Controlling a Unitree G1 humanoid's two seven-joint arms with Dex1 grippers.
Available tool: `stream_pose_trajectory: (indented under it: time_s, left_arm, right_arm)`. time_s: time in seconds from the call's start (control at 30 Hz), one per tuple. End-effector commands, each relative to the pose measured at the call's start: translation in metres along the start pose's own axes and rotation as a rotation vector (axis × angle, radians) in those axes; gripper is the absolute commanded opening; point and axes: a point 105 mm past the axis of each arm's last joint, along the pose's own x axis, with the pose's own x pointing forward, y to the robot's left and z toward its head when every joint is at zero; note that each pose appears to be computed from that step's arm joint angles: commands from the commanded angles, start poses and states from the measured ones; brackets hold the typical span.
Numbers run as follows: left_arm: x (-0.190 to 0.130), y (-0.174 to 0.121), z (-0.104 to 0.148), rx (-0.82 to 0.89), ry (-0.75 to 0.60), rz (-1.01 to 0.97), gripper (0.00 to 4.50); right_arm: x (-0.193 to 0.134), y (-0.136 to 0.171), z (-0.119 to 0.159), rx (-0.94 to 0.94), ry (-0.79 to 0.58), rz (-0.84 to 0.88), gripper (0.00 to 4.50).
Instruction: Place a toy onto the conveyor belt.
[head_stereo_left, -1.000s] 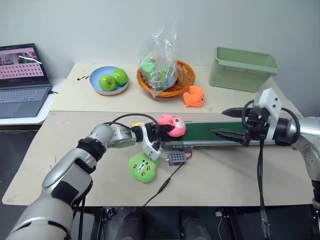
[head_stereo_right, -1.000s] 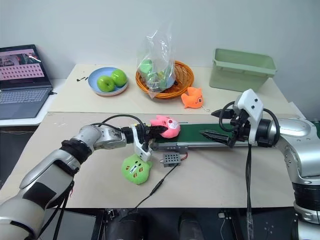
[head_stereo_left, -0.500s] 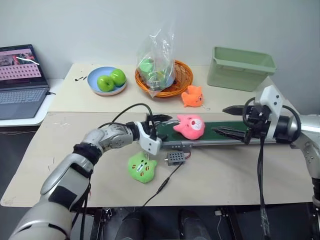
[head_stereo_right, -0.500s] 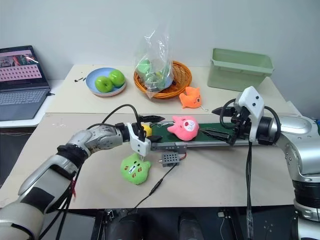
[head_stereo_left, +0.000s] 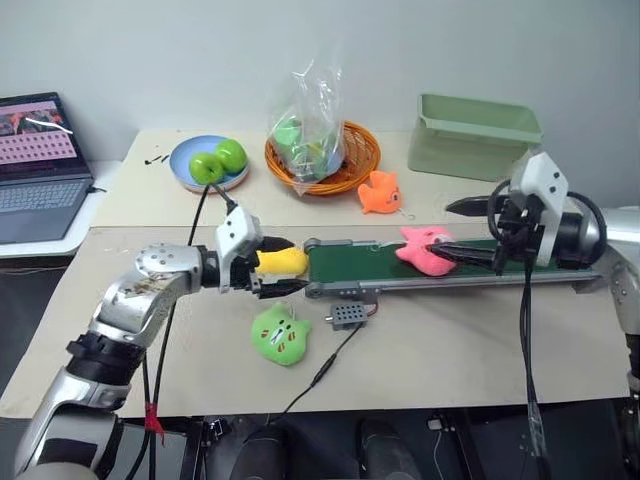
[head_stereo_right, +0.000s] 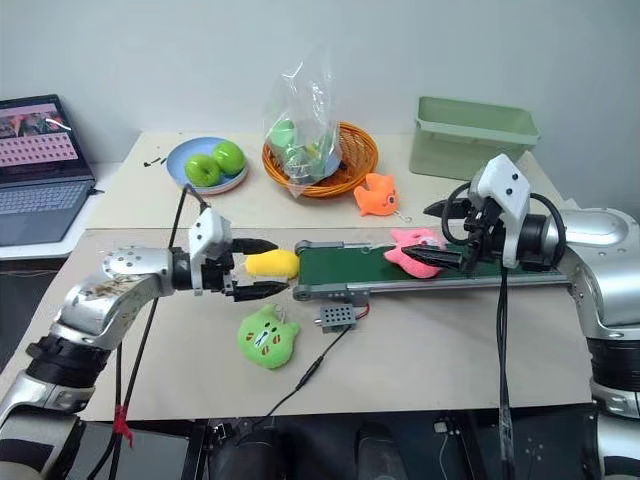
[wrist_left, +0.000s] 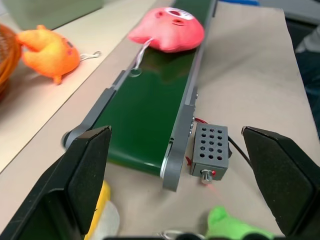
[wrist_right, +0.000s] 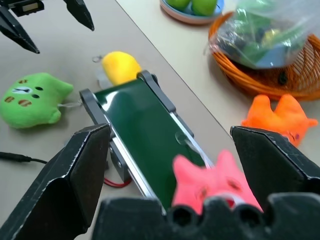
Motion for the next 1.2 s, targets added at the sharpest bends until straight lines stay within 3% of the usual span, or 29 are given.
stream_pose_trajectory:
  time_s: [0.03, 0.43, 1.2]
  left_arm:
    - [-0.019, 0.005, 0.022, 0.009, -0.057, 0.094, 4.47]
    - [-0.046, 0.014, 0.042, -0.031, -0.149, 0.33, 4.47]
    - [-0.046, 0.016, 0.051, -0.081, -0.167, 0.319, 4.47]
  right_arm:
    - [-0.001, 0.003, 0.02, -0.045, -0.077, 0.043, 4.5]
    - [0.022, 0.0, 0.02, -0.028, -0.116, 0.11, 4.5]
    - [0.023, -0.004, 0.016, -0.036, -0.098, 0.114, 4.5]
